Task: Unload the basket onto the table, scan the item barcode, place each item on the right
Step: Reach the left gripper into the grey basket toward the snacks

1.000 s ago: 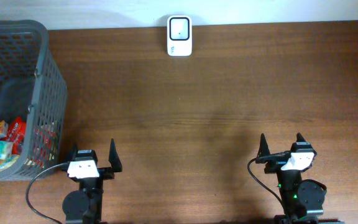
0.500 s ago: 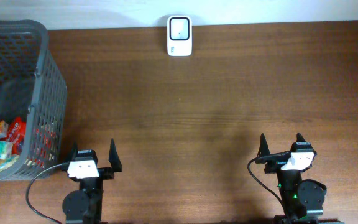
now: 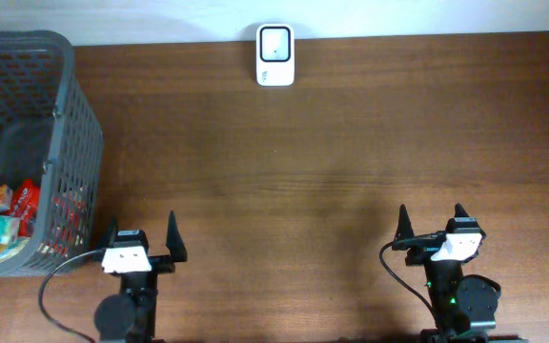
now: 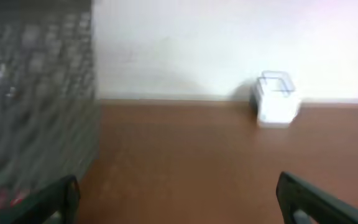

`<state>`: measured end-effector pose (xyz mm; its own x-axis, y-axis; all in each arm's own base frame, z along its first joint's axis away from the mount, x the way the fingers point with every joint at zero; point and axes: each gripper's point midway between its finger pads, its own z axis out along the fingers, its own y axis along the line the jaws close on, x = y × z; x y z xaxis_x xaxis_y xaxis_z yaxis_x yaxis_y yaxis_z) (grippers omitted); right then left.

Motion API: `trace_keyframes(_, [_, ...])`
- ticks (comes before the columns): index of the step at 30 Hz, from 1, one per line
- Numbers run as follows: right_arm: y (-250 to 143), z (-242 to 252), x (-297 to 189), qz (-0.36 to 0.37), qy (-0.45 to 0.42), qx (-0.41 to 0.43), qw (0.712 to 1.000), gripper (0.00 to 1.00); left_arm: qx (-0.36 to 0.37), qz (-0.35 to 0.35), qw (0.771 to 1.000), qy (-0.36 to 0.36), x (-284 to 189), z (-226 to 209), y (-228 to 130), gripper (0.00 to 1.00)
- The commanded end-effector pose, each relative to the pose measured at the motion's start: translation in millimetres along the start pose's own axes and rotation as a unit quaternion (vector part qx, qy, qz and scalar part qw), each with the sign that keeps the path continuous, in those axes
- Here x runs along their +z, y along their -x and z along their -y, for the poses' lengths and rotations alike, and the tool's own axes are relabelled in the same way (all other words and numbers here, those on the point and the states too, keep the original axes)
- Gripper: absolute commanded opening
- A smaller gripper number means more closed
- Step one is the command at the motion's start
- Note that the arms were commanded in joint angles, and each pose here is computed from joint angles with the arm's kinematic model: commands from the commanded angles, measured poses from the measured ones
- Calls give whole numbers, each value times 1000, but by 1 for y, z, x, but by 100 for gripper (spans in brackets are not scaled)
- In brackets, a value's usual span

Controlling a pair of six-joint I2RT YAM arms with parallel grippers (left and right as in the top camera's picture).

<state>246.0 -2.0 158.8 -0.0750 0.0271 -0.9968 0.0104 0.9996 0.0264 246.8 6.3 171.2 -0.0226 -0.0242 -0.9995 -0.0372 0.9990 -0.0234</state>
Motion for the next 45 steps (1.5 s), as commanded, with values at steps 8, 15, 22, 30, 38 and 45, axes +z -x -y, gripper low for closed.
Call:
trace_keyframes(8, [-3,3,0,-2,-9,4,1000,99,49,295,943,-148,-68,54,180,99])
trace_keyframes(15, [-3,3,0,-2,-9,4,1000,98,96,196,947,-236,-115,85,259,99])
trace_keyframes(22, [-3,3,0,-2,-9,4,1000,98,49,146,982,-108,-130,41,292,99])
trace_keyframes(30, [-3,3,0,-2,-9,4,1000,98,46,-137,986,85,-60,-25,275,99])
trace_keyframes(38, [-3,3,0,-2,-9,4,1000,99,29,-33,896,441,-41,-145,355,99])
trace_keyframes(45, [-3,3,0,-2,-9,4,1000,98,-85,-240,913,318,35,-187,241,99])
